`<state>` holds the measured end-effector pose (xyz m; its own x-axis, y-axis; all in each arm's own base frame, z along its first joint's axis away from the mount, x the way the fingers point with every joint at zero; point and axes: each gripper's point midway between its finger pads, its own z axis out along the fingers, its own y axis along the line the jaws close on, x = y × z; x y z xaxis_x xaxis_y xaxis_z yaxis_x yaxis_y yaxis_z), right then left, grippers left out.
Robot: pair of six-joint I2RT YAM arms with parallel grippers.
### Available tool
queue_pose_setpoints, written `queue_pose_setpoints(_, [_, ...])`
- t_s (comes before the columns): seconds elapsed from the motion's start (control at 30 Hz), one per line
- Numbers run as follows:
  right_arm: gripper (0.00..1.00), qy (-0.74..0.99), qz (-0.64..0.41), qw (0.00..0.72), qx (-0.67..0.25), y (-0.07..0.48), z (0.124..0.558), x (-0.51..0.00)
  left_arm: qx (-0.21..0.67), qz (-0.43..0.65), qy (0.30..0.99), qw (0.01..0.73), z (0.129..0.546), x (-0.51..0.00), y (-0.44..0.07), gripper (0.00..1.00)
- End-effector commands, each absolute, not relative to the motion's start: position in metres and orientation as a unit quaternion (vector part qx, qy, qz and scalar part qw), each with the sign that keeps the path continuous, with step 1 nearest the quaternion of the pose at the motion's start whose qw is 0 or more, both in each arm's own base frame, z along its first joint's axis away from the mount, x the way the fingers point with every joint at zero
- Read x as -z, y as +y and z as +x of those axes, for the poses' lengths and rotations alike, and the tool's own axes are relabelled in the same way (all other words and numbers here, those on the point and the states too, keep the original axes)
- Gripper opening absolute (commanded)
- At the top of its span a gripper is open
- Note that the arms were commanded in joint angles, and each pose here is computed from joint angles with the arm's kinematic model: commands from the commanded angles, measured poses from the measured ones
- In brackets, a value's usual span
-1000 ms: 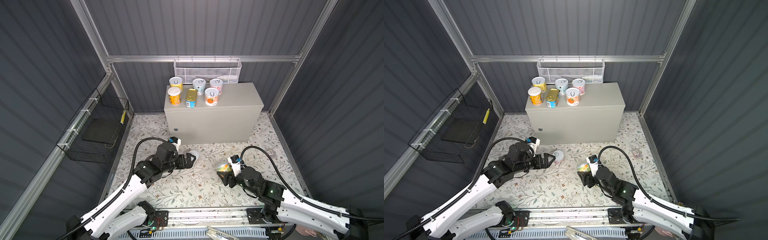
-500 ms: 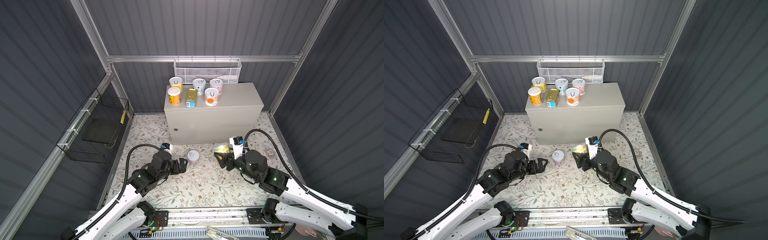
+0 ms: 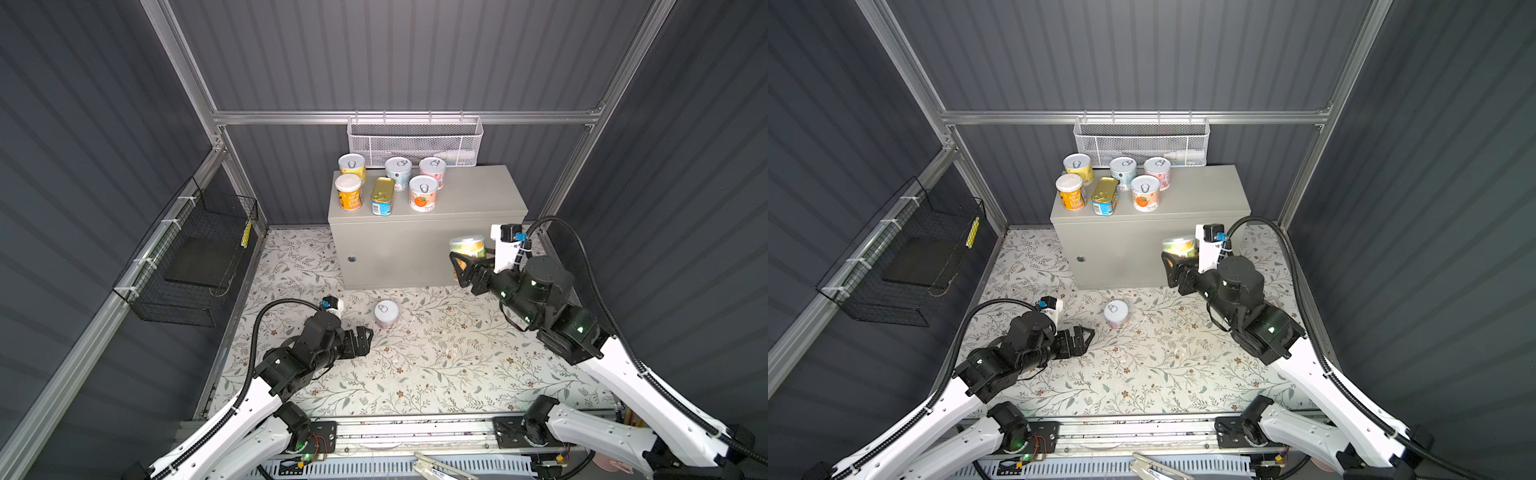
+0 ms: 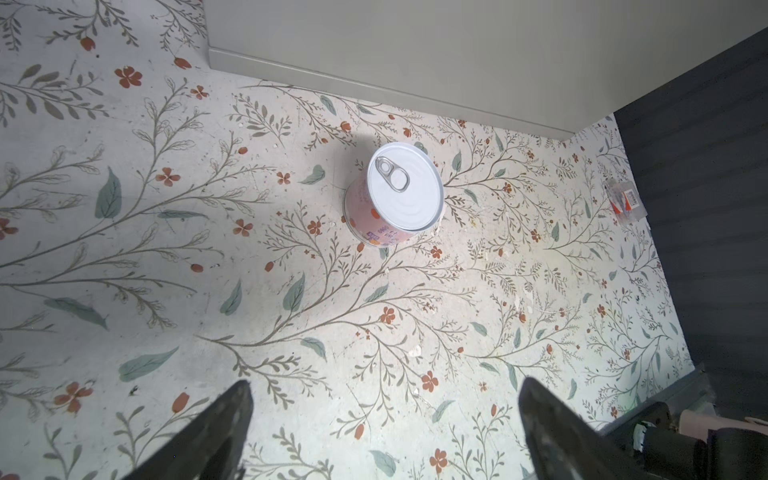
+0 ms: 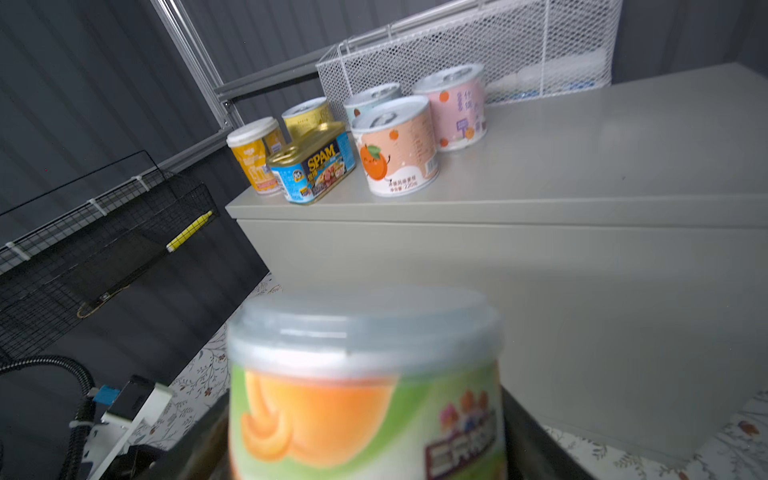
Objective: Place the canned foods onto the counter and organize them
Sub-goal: 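Lift the orange can with the right gripper up to the cabinet top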
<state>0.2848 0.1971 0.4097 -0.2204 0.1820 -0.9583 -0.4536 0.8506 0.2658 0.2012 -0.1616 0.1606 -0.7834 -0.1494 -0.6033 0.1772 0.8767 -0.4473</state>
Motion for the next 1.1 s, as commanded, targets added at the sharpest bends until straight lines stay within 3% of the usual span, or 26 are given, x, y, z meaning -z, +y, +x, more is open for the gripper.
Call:
queue_pose_setpoints(0.0, [0.59, 0.686, -0.108, 0.667, -0.269, 0.196, 0.29, -0.47, 0.243, 0.011, 0.915, 0.321, 0.196, -0.152, -0.158, 1.0])
queue_pose_setpoints(0.6, [0.59, 0.634, -0.119, 0.735, -0.207, 0.204, 0.401, -0.562, 0.215, 0.023, 0.923, 0.319, 0.193, -0.141, -0.149, 1.0])
queue_pose_setpoints(1.07, [0.59, 0.579, -0.108, 0.794, -0.15, 0.188, 0.455, -0.586, 0.199, 0.033, 0.927, 0.317, 0.194, -0.139, -0.146, 1.0])
